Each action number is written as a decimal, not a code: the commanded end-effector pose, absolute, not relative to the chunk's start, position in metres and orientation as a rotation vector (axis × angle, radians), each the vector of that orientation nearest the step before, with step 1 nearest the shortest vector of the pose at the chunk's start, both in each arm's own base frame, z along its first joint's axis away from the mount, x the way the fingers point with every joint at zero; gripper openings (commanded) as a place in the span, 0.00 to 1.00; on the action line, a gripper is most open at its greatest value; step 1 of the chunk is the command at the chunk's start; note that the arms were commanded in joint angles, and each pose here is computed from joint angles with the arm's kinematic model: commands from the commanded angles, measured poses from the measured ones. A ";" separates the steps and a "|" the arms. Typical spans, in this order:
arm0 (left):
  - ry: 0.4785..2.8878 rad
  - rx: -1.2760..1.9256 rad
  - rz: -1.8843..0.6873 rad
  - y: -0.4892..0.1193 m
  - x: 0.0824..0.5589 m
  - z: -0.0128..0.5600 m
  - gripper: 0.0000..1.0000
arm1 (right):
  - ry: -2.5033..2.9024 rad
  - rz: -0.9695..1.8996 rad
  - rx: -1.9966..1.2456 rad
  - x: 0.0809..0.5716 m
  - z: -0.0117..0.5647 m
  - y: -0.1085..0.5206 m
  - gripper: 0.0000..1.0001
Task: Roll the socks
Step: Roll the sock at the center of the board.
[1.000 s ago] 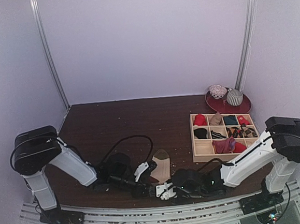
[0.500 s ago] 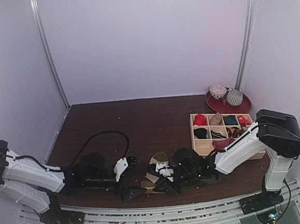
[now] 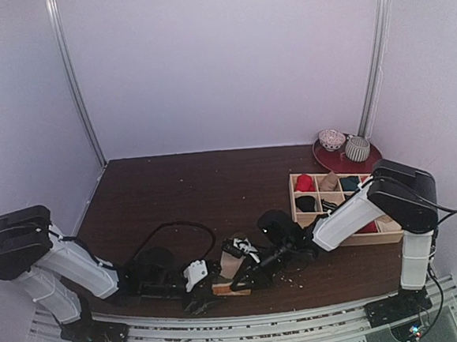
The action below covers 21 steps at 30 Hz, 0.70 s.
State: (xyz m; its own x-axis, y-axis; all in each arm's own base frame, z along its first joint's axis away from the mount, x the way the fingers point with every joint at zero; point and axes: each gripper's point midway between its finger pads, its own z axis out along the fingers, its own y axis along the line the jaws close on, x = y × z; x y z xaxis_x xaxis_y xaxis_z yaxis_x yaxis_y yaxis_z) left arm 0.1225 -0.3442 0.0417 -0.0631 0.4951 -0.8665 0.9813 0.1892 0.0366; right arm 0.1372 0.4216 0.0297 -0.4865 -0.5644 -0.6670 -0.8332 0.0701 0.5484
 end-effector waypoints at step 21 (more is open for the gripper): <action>2.042 1.373 -0.974 -0.360 0.107 0.005 0.00 | 2.296 0.909 -1.301 0.149 0.011 0.363 0.35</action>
